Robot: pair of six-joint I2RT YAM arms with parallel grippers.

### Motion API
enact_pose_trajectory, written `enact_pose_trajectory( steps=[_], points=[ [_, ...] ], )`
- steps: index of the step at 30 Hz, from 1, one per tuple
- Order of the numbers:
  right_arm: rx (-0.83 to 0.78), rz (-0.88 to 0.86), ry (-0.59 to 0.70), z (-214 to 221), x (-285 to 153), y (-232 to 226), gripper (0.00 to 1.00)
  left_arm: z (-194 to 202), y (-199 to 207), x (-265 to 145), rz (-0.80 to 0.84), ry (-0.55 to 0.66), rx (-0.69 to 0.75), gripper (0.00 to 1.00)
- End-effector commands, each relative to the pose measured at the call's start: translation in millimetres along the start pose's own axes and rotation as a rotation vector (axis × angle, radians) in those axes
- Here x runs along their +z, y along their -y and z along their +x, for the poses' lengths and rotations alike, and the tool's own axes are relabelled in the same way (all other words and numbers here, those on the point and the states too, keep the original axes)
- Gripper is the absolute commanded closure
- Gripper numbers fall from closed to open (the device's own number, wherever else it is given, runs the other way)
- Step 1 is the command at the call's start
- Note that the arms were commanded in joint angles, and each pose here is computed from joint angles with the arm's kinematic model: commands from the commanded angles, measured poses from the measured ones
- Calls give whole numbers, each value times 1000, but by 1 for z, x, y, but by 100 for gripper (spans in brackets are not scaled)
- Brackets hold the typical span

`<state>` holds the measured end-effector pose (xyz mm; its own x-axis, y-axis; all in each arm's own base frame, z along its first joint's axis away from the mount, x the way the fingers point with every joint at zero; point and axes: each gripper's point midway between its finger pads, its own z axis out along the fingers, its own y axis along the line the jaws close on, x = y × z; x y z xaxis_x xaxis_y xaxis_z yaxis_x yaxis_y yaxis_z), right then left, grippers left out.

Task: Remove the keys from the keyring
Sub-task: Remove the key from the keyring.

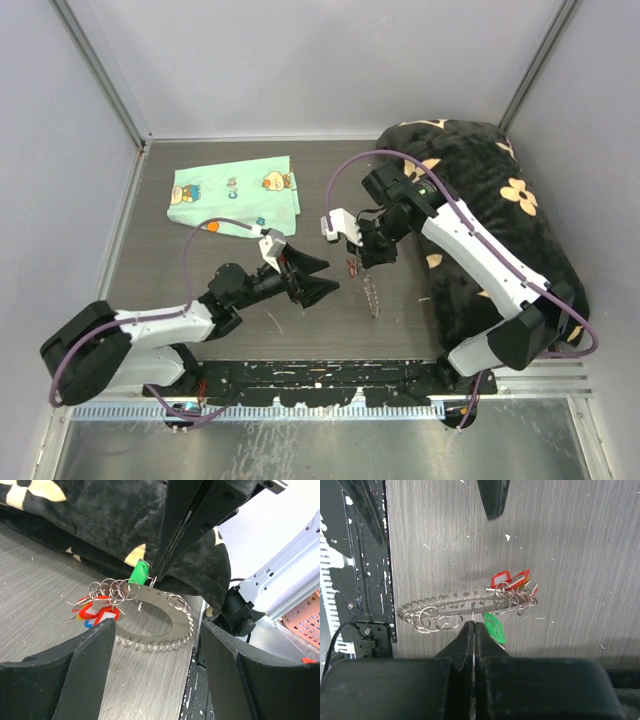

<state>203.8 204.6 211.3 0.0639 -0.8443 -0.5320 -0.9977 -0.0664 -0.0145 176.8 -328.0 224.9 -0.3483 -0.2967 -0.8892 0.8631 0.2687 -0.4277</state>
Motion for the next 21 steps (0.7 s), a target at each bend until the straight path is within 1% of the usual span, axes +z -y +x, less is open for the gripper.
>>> enact_pose_trajectory(
  steps=[1,3,6,11,13,16,20,21],
  points=[
    [-8,-17,44,-14,-4,-1,99,-33,23,20,143,147,20,32],
    [-6,-34,60,-15,-4,-2,99,-28,20,27,152,136,10,35],
    [2,-56,85,-17,-4,-3,99,-23,18,35,172,133,2,43],
    [9,-86,109,-20,-2,-5,99,-12,13,43,187,124,6,52],
    [10,-95,112,-20,0,-5,99,-7,13,46,202,105,8,54],
    [10,-107,123,-21,0,-6,99,-1,13,52,223,82,14,58],
    [8,-110,136,-22,-2,-7,99,0,13,57,234,75,13,62],
    [9,-111,139,-22,-2,-8,99,-1,13,58,237,75,14,64]
  ],
)
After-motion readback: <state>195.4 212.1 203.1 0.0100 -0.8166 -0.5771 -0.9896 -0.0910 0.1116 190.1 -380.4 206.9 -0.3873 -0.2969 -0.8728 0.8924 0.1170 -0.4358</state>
